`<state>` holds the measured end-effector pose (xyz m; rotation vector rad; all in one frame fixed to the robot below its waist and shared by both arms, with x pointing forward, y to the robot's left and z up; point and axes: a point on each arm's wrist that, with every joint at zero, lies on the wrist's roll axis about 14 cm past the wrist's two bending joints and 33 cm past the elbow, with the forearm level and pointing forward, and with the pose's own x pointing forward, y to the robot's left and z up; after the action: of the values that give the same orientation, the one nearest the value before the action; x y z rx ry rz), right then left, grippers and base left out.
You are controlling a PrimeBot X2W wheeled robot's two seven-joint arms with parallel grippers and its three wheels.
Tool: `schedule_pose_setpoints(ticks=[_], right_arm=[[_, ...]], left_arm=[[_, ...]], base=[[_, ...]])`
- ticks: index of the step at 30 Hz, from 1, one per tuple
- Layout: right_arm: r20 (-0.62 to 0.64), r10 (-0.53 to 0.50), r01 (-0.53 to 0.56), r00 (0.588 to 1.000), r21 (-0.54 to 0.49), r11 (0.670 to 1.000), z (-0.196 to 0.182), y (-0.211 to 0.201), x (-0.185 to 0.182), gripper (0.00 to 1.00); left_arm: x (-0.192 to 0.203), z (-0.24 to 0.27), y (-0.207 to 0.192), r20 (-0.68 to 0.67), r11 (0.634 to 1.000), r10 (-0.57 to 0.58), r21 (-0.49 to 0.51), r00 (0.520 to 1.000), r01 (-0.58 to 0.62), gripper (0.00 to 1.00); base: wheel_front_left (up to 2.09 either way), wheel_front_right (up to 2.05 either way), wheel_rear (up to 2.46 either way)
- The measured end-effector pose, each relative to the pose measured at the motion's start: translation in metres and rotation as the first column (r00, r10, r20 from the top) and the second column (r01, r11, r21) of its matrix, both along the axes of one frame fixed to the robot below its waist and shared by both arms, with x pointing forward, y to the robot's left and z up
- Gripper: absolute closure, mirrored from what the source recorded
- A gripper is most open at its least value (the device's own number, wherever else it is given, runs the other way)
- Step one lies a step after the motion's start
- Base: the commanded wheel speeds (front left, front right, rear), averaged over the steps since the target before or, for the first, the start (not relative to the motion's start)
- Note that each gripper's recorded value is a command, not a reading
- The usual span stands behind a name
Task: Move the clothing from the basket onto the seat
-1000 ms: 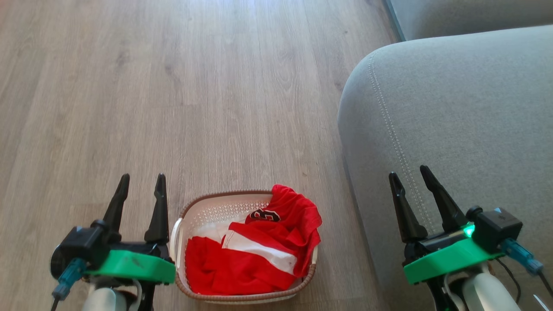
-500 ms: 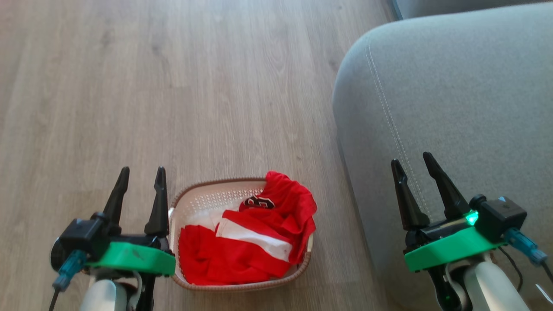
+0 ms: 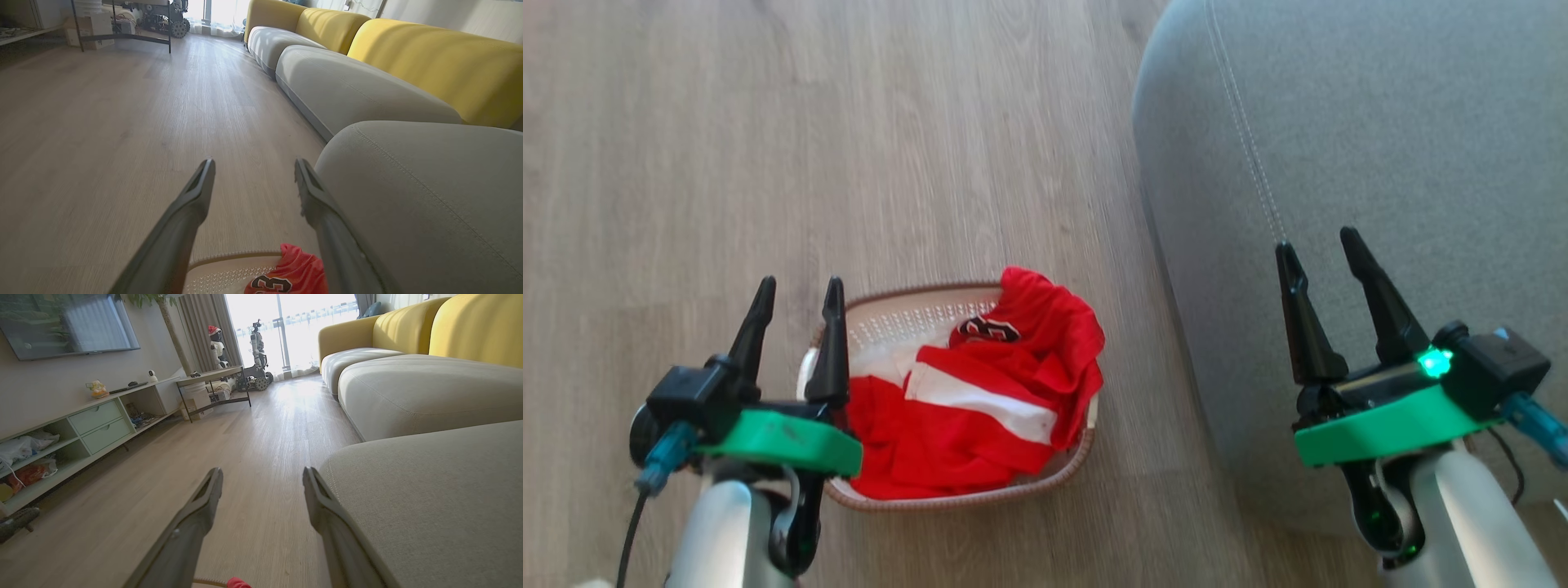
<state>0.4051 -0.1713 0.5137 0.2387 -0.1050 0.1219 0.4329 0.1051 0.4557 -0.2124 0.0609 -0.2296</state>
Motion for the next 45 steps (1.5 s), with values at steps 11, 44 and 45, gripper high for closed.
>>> schedule_pose_setpoints(ticks=[11, 44, 45], right_arm=[[-0.01, 0.01, -0.01, 1.0, -0.009, 1.0, -0.012, 0.001, 0.033, 0.0], [0.02, 0.037, -0.036, 0.999, -0.07, 0.997, -0.05, 0.002, 0.106, 0.0], [0.017, 0.034, -0.032, 0.999, -0.076, 0.997, -0.053, 0.0, 0.107, 0.0]], left_arm=[[0.032, -0.061, -0.022, -0.169, 0.998, -0.063, 0.009, 0.984, 0.065, 0.0], [0.036, -0.29, -0.055, -0.736, 0.971, -0.148, 0.019, 0.661, 0.239, 0.0], [0.035, -0.295, -0.056, -0.745, 0.969, -0.151, 0.018, 0.649, 0.246, 0.0]], base=[[0.0, 0.0, 0.0], [0.0, 0.0, 0.0], [0.0, 0.0, 0.0]])
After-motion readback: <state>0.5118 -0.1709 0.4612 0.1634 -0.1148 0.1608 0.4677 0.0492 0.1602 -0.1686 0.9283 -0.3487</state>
